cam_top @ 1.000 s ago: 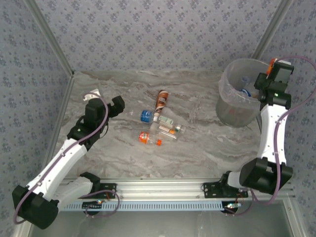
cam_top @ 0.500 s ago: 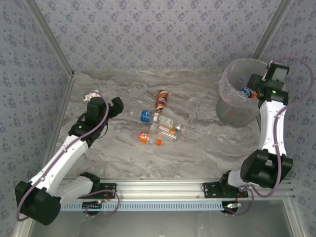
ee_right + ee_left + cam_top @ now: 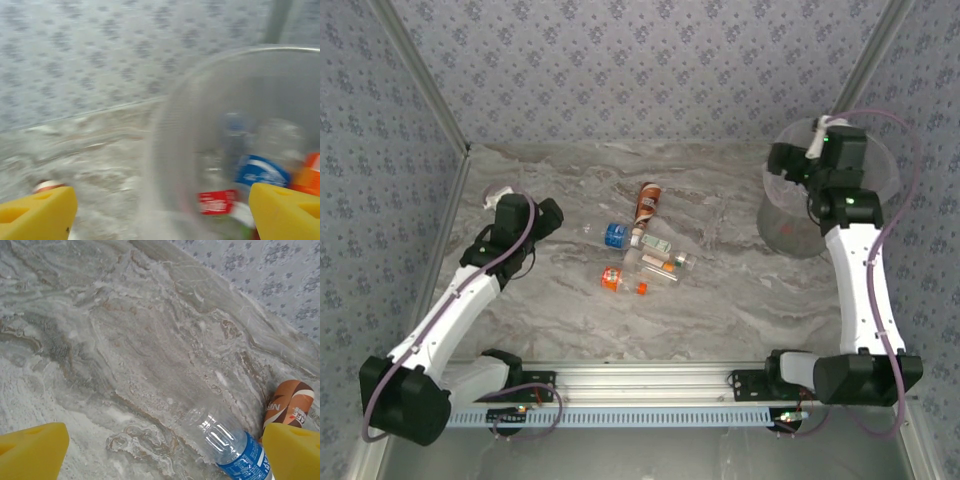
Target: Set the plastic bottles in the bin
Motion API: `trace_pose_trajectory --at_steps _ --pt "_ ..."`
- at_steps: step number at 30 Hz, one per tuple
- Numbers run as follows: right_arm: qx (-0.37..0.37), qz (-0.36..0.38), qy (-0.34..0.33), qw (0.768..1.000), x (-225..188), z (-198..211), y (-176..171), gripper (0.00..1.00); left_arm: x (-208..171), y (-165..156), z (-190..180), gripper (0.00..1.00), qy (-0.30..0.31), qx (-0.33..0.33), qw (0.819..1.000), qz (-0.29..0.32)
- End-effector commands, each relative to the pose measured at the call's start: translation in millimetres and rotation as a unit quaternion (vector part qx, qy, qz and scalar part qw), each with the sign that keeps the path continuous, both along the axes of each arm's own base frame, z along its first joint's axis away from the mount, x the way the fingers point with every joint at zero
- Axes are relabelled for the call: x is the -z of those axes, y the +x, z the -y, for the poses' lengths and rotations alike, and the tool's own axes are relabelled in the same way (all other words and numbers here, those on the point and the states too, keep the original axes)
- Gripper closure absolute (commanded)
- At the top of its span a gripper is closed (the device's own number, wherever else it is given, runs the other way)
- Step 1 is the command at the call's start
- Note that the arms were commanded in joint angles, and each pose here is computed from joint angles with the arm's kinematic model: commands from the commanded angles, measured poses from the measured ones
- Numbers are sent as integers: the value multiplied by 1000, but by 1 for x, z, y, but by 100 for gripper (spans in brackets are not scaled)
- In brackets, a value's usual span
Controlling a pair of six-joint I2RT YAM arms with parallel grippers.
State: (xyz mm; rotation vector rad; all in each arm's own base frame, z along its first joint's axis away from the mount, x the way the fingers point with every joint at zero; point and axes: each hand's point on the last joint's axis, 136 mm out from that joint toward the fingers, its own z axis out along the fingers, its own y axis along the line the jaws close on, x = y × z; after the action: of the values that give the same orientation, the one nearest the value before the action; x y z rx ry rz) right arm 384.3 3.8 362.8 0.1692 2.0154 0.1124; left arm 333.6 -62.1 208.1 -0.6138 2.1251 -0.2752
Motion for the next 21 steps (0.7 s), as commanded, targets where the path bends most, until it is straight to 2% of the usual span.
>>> trace_pose_trajectory --at_steps 1,7,16,21 --pt "-39 0 23 999 9 -44 9 6 -5 3 4 1 -20 2 1000 -7" --pt "-96 -27 57 993 41 -127 31 0 3 4 3 1 -17 1 999 -27" --pt "-47 -113 105 987 145 -207 81 0 13 3 4 0 -19 2 999 -50" --pt "-60 -160 89 981 195 -248 103 0 17 0 2 1 -11 2 998 -63"
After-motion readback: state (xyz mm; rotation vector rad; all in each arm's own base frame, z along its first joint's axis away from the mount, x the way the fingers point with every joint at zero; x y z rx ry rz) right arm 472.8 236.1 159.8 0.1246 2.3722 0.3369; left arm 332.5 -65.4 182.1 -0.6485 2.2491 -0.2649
